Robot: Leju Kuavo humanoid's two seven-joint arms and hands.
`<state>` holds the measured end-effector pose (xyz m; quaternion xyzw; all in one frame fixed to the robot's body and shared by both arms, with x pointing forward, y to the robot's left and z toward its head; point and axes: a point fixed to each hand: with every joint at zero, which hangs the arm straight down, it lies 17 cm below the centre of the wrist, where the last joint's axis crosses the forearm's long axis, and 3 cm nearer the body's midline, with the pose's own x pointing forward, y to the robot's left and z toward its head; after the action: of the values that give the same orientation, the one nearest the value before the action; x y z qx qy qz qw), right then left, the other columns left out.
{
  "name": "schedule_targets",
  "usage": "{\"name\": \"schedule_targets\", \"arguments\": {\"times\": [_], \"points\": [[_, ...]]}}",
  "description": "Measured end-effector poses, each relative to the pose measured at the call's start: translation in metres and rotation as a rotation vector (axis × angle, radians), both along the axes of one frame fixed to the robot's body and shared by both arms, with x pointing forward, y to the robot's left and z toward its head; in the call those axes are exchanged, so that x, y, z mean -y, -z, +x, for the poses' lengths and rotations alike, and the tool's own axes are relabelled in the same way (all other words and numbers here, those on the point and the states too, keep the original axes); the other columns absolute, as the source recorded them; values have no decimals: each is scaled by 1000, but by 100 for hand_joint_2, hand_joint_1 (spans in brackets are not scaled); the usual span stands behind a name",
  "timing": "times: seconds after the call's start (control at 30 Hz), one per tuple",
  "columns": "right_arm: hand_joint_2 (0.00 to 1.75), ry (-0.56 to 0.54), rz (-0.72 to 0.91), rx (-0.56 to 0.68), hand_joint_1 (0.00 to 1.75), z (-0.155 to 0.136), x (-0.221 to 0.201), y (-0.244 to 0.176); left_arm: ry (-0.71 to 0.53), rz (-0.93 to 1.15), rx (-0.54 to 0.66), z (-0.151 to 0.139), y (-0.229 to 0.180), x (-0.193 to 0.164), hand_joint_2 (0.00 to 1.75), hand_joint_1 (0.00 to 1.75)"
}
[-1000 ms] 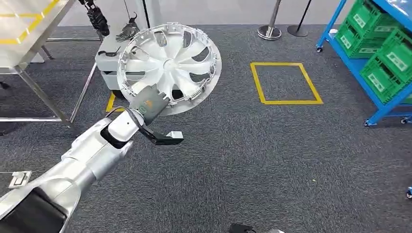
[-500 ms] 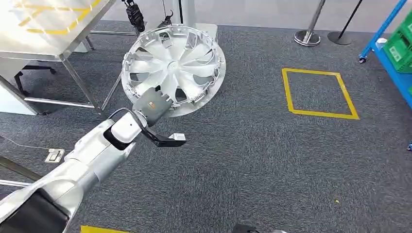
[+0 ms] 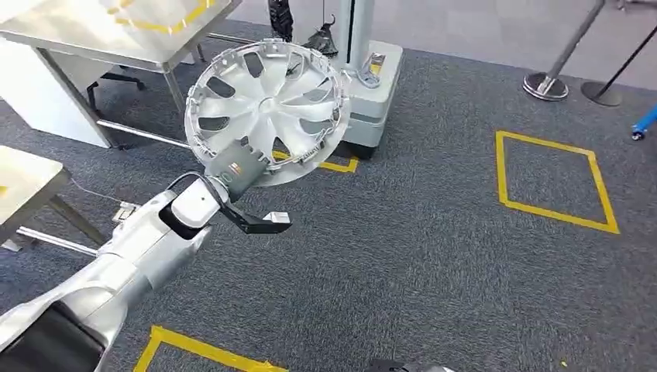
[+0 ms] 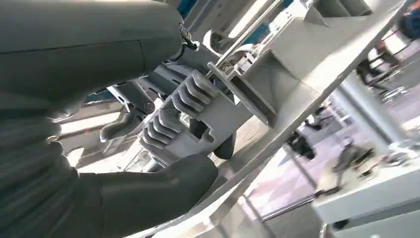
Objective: Take the parts from the cabinet and place them on the table.
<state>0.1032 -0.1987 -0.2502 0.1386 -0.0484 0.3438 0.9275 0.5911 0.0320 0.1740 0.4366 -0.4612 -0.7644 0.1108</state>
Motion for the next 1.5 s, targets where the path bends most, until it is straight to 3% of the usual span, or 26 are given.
{"name": "schedule_targets", "arguments": {"times": [1.5], "points": [[175,12,2,-7,0,-4,0,1,6,29,-2,-2,3,1,175,175]]}}
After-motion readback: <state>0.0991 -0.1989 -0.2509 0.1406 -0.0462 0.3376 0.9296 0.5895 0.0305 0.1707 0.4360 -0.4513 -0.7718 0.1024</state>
